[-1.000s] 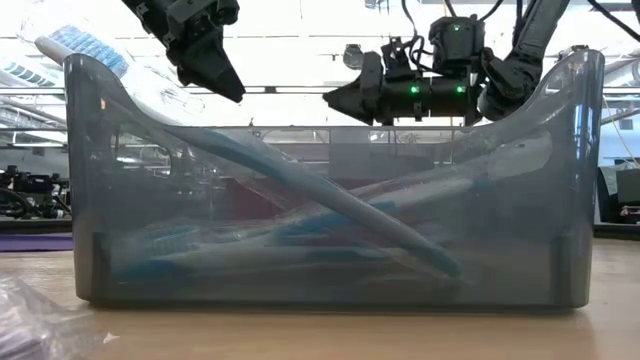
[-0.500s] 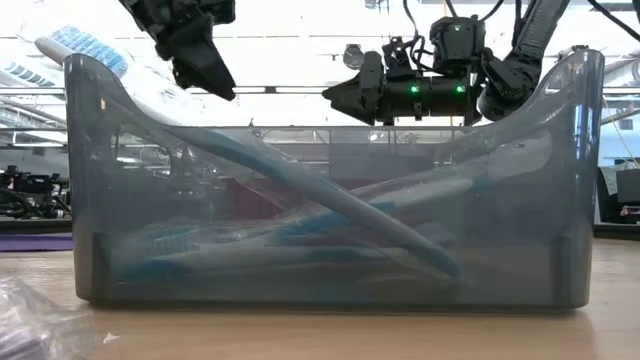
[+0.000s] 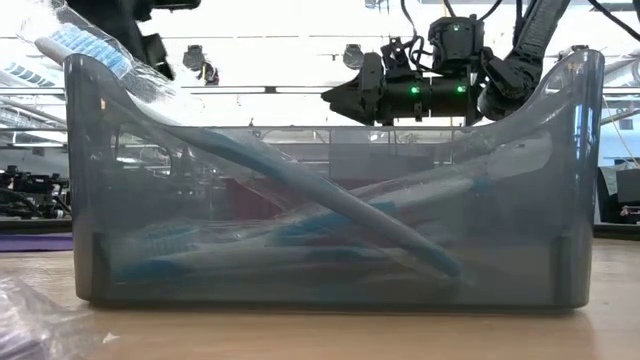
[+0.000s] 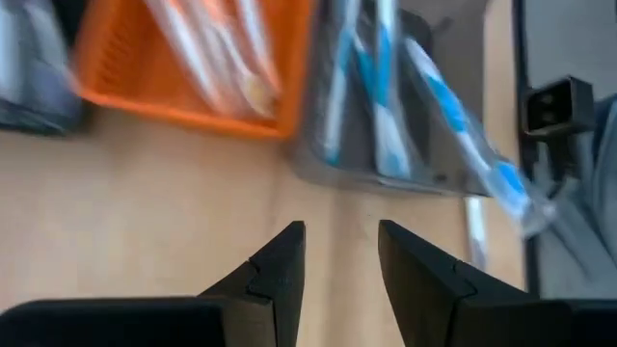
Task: Pick & Place Toothbrushes
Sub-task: Put the violet toothbrush into the black bin
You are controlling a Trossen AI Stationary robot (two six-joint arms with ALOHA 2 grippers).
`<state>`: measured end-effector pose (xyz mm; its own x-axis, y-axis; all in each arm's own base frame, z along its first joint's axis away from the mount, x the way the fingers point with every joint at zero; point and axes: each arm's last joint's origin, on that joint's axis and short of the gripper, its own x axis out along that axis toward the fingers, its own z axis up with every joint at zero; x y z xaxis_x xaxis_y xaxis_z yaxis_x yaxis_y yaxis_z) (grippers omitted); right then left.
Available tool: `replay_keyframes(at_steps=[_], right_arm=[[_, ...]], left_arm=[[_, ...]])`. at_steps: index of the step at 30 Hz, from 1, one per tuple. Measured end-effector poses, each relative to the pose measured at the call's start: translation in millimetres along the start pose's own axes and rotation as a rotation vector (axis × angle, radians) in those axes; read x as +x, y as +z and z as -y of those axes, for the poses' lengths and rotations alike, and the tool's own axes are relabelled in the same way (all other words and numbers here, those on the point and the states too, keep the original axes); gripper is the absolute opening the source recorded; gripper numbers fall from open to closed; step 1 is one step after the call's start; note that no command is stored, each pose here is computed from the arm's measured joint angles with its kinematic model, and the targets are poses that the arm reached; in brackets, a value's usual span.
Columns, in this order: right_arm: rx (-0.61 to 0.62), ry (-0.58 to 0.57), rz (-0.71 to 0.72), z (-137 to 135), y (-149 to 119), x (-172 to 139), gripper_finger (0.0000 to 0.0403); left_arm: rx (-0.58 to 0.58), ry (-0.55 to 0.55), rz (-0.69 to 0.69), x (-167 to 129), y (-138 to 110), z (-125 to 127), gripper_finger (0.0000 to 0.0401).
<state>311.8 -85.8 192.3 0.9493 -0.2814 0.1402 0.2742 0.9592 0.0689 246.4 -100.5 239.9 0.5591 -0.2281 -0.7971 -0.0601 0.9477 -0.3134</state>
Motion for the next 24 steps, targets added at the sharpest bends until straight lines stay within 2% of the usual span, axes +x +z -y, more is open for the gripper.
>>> replay_keyframes(at_steps=[12,19,24], right_arm=[[0.027,0.001,-0.001,0,0,0,0.0201],[0.027,0.001,-0.001,0,0,0,0.0199],[0.027,0.001,0.0,0,0,0,0.0202]], left_arm=[[-0.164,-0.149,-0.09,59,-45,73,0.0131],[-0.302,-0.184,-0.137,86,-73,98,0.0131],[-0.378,-0.169,-0.149,96,-86,106,0.0131]])
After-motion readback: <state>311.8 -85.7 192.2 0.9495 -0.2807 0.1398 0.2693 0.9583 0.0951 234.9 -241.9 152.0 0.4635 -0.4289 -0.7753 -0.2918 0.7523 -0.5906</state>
